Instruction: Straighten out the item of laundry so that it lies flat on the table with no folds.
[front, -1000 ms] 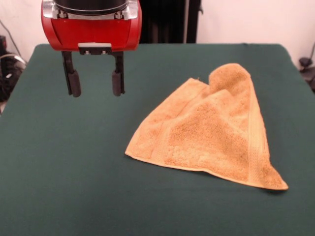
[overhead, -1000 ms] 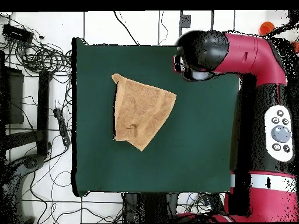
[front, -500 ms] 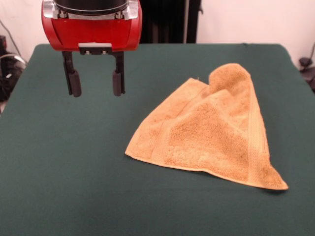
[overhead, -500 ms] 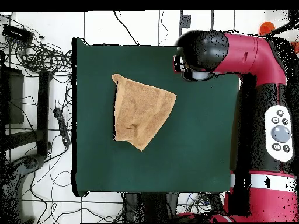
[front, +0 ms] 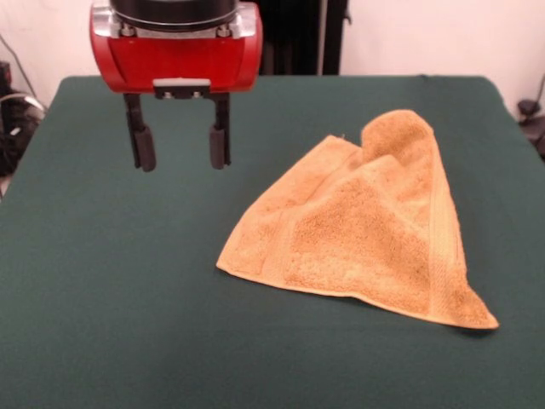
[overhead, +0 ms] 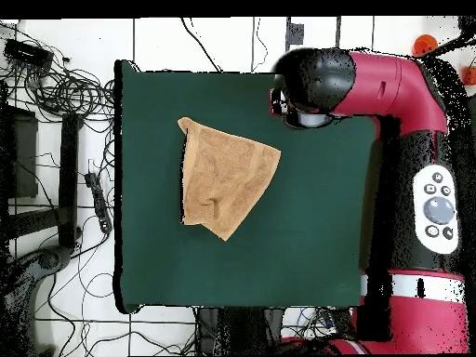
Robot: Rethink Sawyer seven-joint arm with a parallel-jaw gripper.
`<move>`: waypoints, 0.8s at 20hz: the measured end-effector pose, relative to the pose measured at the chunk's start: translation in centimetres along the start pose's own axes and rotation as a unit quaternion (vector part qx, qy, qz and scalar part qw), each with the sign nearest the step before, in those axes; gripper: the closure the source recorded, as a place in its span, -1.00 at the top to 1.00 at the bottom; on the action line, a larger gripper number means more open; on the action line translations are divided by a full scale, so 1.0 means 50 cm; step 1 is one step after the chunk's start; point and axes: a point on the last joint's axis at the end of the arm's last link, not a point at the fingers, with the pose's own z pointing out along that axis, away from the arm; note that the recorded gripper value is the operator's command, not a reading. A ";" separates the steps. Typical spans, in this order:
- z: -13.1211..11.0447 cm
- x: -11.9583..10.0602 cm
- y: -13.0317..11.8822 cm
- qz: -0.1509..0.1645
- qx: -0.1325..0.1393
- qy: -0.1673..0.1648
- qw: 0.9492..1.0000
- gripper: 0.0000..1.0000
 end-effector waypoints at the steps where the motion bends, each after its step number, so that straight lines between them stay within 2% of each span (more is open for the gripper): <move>1: 0.001 -0.001 0.005 -0.002 0.000 0.000 1.000 1.00; 16: 0.010 -0.010 0.073 -0.022 -0.004 0.003 1.000 1.00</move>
